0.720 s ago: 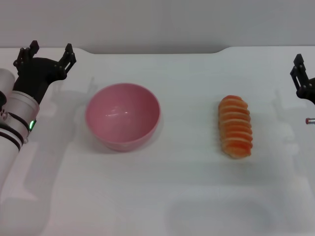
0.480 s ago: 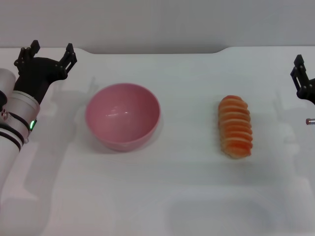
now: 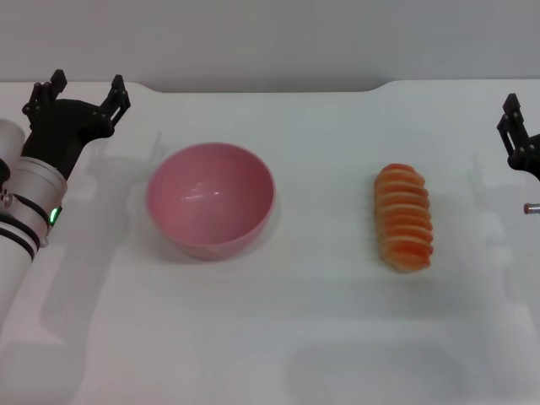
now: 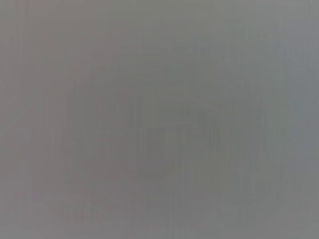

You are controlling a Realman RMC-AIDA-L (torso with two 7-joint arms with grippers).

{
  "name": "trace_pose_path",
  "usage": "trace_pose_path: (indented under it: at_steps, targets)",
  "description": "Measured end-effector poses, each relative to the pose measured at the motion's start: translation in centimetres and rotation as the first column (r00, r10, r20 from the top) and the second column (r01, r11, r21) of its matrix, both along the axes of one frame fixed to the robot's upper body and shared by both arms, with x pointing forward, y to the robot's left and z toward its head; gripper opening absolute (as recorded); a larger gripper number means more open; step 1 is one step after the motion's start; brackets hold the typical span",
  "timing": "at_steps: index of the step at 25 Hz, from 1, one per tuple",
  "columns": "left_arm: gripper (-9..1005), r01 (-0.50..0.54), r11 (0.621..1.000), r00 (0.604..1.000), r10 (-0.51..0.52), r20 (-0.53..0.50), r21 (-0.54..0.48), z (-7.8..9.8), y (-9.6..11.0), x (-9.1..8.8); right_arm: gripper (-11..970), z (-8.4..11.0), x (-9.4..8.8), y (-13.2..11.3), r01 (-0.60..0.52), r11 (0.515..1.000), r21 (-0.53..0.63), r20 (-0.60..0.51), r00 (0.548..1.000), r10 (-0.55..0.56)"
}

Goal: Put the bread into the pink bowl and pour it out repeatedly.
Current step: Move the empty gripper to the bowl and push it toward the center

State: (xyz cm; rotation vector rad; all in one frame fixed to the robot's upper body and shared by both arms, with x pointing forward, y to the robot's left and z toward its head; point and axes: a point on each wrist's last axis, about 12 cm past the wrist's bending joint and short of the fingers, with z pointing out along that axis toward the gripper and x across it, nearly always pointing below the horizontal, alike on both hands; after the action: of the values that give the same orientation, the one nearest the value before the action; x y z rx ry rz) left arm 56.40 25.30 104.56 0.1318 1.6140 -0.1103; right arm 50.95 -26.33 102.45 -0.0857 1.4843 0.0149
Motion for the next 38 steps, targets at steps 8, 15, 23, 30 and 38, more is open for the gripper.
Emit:
trace_pose_path:
  at_steps: [8, 15, 23, 30, 38]
  targets:
    - [835, -0.004, 1.000, 1.000, 0.004, -0.003, -0.002, -0.11, 0.13, -0.15, 657, 0.05, 0.00, 0.00, 0.000, 1.000, 0.000, 0.004, 1.000, 0.000]
    - [830, 0.000, 1.000, 1.000, 0.000, 0.002, 0.001, 0.01, 0.01, -0.01, 657, 0.07, -0.01, 0.00, 0.000, 1.000, 0.001, 0.006, 1.000, 0.000]
    - [825, 0.002, 1.000, 1.000, -0.002, 0.004, 0.003, 0.07, -0.05, 0.06, 657, 0.14, 0.03, 0.07, -0.001, 1.000, 0.003, 0.009, 1.000, 0.001]
    - [820, 0.000, 1.000, 1.000, 0.000, 0.002, 0.003, 0.03, -0.01, 0.01, 656, 0.18, 0.08, 0.12, -0.002, 1.000, 0.004, 0.010, 1.000, 0.002]
    - [814, 0.001, 1.000, 1.000, -0.001, 0.001, 0.003, -0.02, -0.01, -0.04, 656, 0.16, 0.05, 0.11, -0.001, 1.000, 0.005, 0.010, 1.000, 0.001]
